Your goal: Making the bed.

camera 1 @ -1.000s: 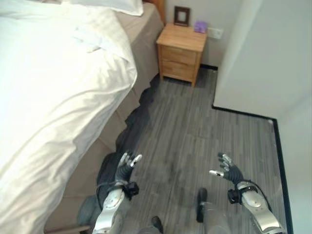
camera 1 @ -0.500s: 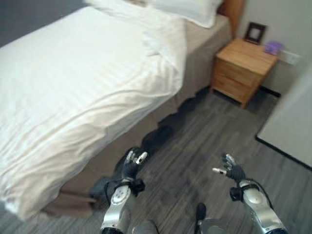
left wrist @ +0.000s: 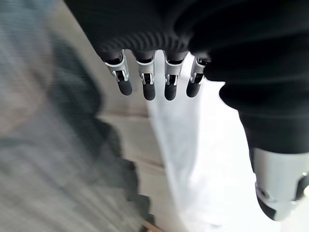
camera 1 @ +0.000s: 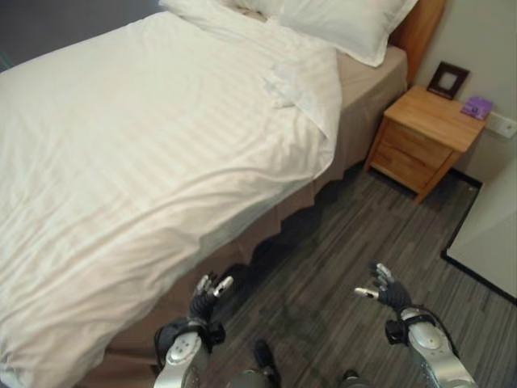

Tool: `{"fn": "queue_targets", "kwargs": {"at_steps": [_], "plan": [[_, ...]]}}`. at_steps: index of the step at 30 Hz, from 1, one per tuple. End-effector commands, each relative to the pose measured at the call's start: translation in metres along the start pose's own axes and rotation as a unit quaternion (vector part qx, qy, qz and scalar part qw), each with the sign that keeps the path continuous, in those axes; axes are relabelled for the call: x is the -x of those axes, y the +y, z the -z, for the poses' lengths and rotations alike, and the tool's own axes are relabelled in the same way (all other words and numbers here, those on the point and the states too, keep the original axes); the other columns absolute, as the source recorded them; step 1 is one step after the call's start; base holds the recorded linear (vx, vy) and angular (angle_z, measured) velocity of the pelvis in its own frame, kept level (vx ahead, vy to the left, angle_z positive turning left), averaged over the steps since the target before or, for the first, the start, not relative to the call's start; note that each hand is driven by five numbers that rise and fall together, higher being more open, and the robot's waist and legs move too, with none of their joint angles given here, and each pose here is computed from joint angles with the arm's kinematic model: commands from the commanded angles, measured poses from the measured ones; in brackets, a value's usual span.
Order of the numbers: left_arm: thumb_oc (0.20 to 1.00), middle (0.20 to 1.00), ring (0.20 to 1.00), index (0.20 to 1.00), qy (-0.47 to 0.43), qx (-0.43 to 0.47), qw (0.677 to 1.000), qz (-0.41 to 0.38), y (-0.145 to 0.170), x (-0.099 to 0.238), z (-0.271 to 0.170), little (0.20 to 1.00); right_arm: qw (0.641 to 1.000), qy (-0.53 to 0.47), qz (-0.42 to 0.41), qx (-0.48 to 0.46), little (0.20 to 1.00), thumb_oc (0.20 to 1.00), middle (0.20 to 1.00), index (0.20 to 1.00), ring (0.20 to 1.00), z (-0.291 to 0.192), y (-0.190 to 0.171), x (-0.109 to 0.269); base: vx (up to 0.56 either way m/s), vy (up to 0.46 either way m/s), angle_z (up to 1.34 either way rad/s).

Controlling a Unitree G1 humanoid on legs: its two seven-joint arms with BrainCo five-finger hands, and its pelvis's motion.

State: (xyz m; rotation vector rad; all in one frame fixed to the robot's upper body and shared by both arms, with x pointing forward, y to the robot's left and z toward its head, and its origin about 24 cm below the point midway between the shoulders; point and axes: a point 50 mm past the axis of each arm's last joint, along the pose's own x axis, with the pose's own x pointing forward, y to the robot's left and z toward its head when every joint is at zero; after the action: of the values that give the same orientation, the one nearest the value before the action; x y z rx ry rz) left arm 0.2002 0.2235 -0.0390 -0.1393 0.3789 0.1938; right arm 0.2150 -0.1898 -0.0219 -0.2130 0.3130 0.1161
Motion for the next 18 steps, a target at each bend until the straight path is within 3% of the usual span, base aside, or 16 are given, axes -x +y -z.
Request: {"fn": "queue_targets", "kwargs": {"at_steps": [1,7,11,15,16,18], "plan": [[1.0,1.0,1.0,1.0,-0.102,-0.027,0.994,0.016,0.001,-0.007,-0.046,1.0,0.994,-0.104,0.02,0.002,1.0,1.0,1.0,1.0,1.0,-0.049,-0.009,-0.022,0.09,-0.007,0.01],[1.0,1.0,1.0,1.0,-0.2,-0.112,0.973,0.035,0.004,-0.004,-0.093,1.0,0.99,-0.135,0.036,0.008,1.0,1.0,1.0,1.0,1.0,-0.061,-0.021,-0.021,0.06,-0.088,0.0],[1.0,1.0,1.0,1.0,-0.22,-0.166,0.96,0.041,0.004,-0.003,-0.103,1.0,0.989,-0.139,0.043,0.032,1.0,1.0,1.0,1.0,1.0,-0.063,-0.03,-0.019,0.04,-0.09,0.01],[1.0,1.0,1.0,1.0,-0.223,-0.158,0.961,0.043,0.001,-0.001,-0.101,1.0,0.989,-0.138,0.039,0.03,1.0,1.0,1.0,1.0,1.0,-0.062,-0.03,-0.018,0.02,-0.1,-0.3],[1.0,1.0,1.0,1.0,0.015,-0.279,0.948,-0.15,0.113,0.013,-0.032,1.0,0.966,0.204,0.153,-0.034,1.0,1.0,1.0,1.0,1.0,0.09,-0.082,0.043,0.01,-0.067,-0.14],[1.0,1.0,1.0,1.0,-0.006,-0.274,0.95,-0.15,0.11,0.009,-0.043,1.0,0.966,0.207,0.155,-0.023,1.0,1.0,1.0,1.0,1.0,0.09,-0.084,0.041,-0.14,0.026,-0.1]]}}
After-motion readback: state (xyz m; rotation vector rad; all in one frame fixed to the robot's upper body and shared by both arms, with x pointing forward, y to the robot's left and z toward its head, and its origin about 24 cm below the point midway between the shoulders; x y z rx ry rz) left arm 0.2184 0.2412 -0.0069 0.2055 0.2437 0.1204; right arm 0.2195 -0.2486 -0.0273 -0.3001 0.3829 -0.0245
